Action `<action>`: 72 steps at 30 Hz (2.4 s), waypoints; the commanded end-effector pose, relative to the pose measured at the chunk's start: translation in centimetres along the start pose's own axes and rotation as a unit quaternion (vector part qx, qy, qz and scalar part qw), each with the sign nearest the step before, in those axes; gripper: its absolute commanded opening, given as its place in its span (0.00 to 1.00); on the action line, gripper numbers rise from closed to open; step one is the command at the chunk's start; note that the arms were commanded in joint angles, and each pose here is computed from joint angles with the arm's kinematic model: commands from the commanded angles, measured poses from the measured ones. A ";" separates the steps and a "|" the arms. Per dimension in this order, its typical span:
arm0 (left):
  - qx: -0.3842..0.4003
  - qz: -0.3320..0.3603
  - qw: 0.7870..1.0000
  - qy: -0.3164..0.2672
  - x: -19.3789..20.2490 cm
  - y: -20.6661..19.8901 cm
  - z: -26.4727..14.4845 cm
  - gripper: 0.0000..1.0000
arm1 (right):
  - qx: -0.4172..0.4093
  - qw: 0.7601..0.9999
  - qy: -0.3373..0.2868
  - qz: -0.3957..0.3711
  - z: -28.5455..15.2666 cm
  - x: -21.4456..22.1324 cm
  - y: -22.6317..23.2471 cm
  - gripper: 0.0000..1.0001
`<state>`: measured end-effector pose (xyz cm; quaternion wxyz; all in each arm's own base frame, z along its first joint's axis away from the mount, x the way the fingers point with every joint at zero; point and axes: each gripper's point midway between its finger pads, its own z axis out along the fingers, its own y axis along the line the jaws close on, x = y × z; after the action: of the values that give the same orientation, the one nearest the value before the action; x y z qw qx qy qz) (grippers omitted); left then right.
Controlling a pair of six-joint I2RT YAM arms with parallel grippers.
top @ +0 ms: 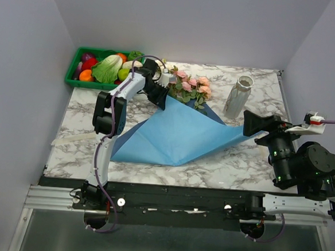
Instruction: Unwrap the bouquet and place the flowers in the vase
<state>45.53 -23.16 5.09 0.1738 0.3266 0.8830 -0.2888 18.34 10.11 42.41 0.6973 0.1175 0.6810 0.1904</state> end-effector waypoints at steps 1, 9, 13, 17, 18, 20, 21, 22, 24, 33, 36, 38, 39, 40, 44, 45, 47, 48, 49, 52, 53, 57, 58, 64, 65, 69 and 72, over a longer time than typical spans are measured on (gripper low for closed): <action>0.015 0.004 1.000 -0.010 -0.5 -0.8 -0.7 0.31 | -0.006 1.000 -0.001 -0.001 0.0 0.1 0.1 0.90; 0.018 0.019 0.999 -0.031 -2.0 -2.8 -3.6 0.02 | -0.009 1.000 -0.001 -0.009 0.1 0.1 0.5 0.90; 0.031 0.049 0.997 -0.045 -2.6 -5.8 -6.9 0.00 | -0.007 1.000 0.001 -0.026 0.3 0.7 1.1 0.90; 0.050 0.080 0.994 -0.053 -2.1 -9.5 -10.1 0.00 | 0.003 0.999 0.002 -0.034 0.4 1.3 1.2 0.90; 0.057 0.082 0.994 -0.046 -1.5 -10.5 -10.7 0.00 | 0.006 0.999 0.001 -0.035 0.5 1.5 1.1 0.89; 0.069 0.098 0.991 -0.051 -0.9 -12.8 -12.3 0.00 | 0.012 0.999 0.000 -0.042 0.8 1.9 1.0 0.86; 0.074 0.111 0.990 -0.053 -0.6 -14.4 -13.6 0.00 | 0.006 0.999 0.002 -0.043 0.9 2.2 1.2 0.85; 0.081 0.112 0.989 -0.049 0.0 -15.2 -13.9 0.00 | 0.005 0.999 0.002 -0.046 1.1 2.4 1.3 0.84; 0.086 0.121 0.988 -0.038 1.0 -17.3 -14.6 0.00 | -0.013 0.998 0.007 -0.053 2.0 3.3 2.1 0.81; 0.156 0.207 0.966 0.023 8.1 -29.5 -20.1 0.02 | -0.022 0.997 0.047 -0.063 6.0 5.6 2.6 0.82; 0.187 0.226 0.955 0.050 10.8 -31.7 -20.7 0.02 | -0.025 0.994 0.076 -0.070 7.2 7.0 2.7 0.82; 0.203 0.240 0.946 0.083 13.3 -33.1 -20.7 0.02 | -0.020 0.991 0.106 -0.078 8.3 8.9 2.5 0.82; 0.205 0.247 0.943 0.090 14.0 -33.5 -20.7 0.02 | -0.030 0.988 0.128 -0.077 8.4 10.1 2.7 0.82; 0.206 0.258 0.940 0.088 14.6 -34.0 -21.2 0.02 | -0.031 0.986 0.140 -0.081 8.6 11.0 2.7 0.82; 0.228 0.306 0.920 0.090 17.1 -36.7 -22.6 0.05 | -0.036 0.977 0.183 -0.106 9.0 14.6 2.5 0.80; 0.231 0.311 0.918 0.089 17.4 -37.1 -23.0 0.08 | -0.042 0.973 0.195 -0.117 9.2 15.7 2.6 0.80; 0.234 0.325 0.913 0.078 17.9 -37.9 -24.0 0.20 | -0.046 0.968 0.210 -0.127 9.2 17.2 2.4 0.79; 0.235 0.326 0.912 0.075 18.0 -38.1 -24.3 0.21 | -0.051 0.966 0.218 -0.129 9.2 17.8 2.5 0.78; 0.235 0.329 0.912 0.069 18.3 -38.1 -24.8 0.23 | -0.055 0.965 0.223 -0.127 9.1 18.3 2.5 0.78; 0.244 0.331 0.909 0.063 19.4 -38.3 -25.6 0.42 | -0.070 0.956 0.248 -0.138 8.9 21.1 2.3 0.77; 0.249 0.329 0.909 0.063 19.7 -38.5 -25.8 0.53 | -0.071 0.954 0.257 -0.140 8.8 21.8 2.2 0.77; 0.247 0.346 0.904 0.036 19.0 -39.0 -26.8 0.91 | -0.094 0.937 0.307 -0.140 7.6 24.3 2.7 0.70; 0.229 0.356 0.905 0.027 18.4 -38.6 -26.9 0.98 | -0.098 0.935 0.312 -0.140 7.2 24.6 2.9 0.70; 0.087 0.421 0.897 -0.105 11.6 -37.0 -29.5 0.99 | -0.059 0.929 0.329 -0.159 5.6 25.7 1.0 0.73; 0.057 0.406 0.904 -0.117 10.6 -35.7 -29.5 0.99 | -0.052 0.931 0.322 -0.162 5.8 25.4 0.9 0.76; 0.010 0.331 0.935 -0.129 8.3 -31.2 -27.7 0.99 | -0.012 0.925 0.334 -0.178 7.2 25.6 0.6 0.79; -0.084 0.230 0.961 -0.129 6.5 -24.4 -25.3 0.99 | 0.004 0.915 0.359 -0.184 8.3 27.5 1.1 0.79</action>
<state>13.25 -21.46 35.94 0.3744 0.5780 0.6659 -0.2869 25.27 23.29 19.58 0.4515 -0.0985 0.8786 0.1206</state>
